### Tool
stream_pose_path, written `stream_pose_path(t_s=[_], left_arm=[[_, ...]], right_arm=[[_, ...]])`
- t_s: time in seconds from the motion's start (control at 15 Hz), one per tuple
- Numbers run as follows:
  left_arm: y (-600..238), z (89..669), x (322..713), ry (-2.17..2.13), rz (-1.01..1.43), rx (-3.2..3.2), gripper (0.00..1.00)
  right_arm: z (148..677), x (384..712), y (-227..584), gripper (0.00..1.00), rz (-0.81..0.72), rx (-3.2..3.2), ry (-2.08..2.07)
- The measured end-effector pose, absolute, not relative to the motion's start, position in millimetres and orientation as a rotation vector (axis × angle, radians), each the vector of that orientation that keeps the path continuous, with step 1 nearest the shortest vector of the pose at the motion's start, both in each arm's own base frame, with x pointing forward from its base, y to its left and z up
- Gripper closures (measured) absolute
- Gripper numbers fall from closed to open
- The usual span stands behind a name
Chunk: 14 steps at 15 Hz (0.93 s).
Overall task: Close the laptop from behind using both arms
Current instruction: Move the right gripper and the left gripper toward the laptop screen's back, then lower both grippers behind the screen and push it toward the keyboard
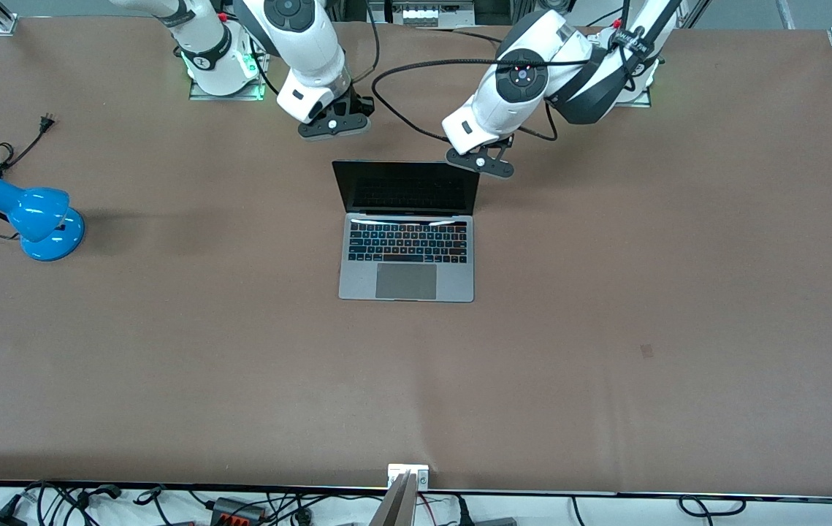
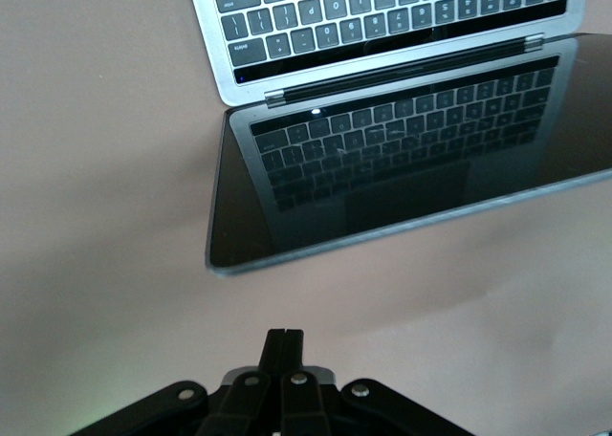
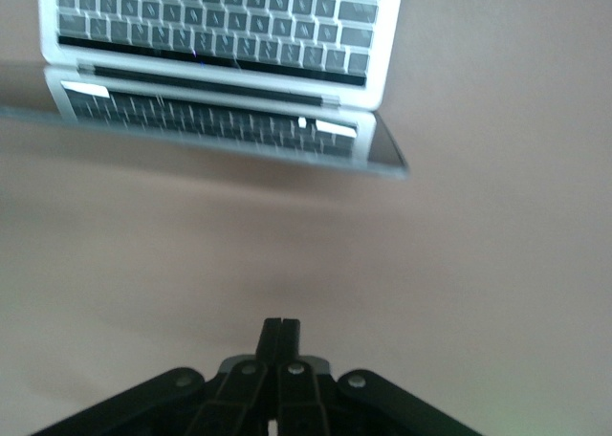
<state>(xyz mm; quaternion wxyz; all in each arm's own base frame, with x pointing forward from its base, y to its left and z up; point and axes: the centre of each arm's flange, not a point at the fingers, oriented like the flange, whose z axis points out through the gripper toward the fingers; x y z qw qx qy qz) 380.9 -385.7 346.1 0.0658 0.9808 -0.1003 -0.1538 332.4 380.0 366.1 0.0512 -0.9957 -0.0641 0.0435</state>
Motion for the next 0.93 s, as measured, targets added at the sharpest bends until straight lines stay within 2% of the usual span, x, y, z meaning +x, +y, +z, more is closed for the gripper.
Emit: stream_pose_path(t_s=[0.4,0.93], left_arm=[[-384.6,337.8,383.5,-0.285,-0.441,2.948,0.99],[-386.9,329.6,418.0,-0.220,-0.454,2.881,0.99]], right_arm=[[337.2,356.8,386.6,0.99,-0.020,-2.985,-0.164],[324.0,385.3,372.3,0.99,-0.140,-2.983,-0.148]])
